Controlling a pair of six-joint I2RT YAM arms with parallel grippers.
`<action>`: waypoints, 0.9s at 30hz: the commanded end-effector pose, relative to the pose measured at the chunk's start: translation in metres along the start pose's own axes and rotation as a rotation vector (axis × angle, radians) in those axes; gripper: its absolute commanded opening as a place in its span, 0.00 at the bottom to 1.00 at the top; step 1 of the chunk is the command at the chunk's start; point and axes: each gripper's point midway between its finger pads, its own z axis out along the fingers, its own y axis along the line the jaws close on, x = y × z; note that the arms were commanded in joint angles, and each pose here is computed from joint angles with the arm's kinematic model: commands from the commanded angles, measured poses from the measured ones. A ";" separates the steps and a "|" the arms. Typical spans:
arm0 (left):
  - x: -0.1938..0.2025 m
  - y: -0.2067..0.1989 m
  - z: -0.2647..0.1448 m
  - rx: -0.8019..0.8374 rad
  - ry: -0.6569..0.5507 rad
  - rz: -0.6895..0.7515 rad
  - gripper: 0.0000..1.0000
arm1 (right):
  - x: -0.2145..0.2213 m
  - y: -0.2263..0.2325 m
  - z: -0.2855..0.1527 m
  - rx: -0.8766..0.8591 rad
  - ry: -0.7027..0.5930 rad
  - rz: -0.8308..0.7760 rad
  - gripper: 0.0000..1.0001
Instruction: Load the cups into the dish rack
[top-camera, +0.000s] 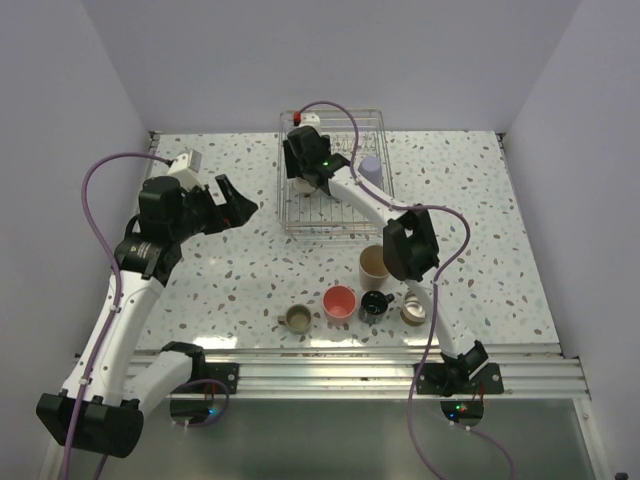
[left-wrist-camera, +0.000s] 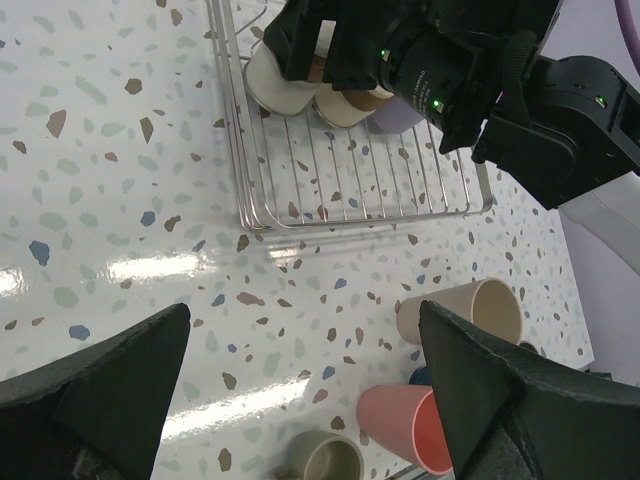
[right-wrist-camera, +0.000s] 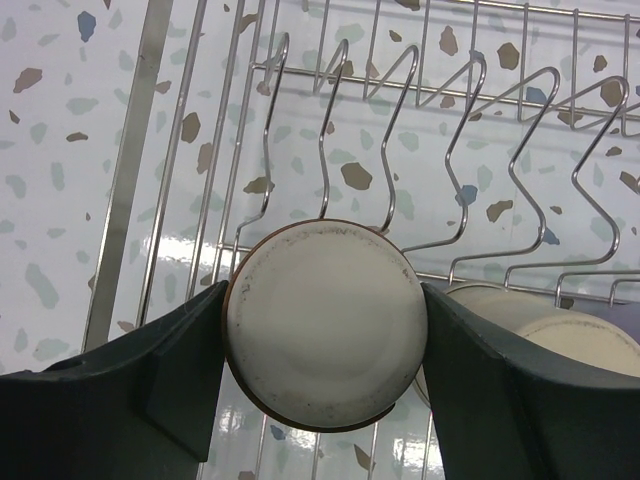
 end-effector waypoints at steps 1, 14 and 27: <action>-0.003 0.001 -0.004 -0.005 -0.020 0.009 1.00 | -0.028 0.011 -0.010 -0.019 -0.083 0.011 0.72; -0.005 0.002 -0.011 -0.017 -0.018 0.061 1.00 | -0.079 0.019 -0.045 -0.065 -0.177 0.037 0.99; 0.081 -0.029 -0.004 0.074 0.296 0.243 0.97 | -0.156 -0.015 -0.192 -0.176 -0.278 0.126 0.99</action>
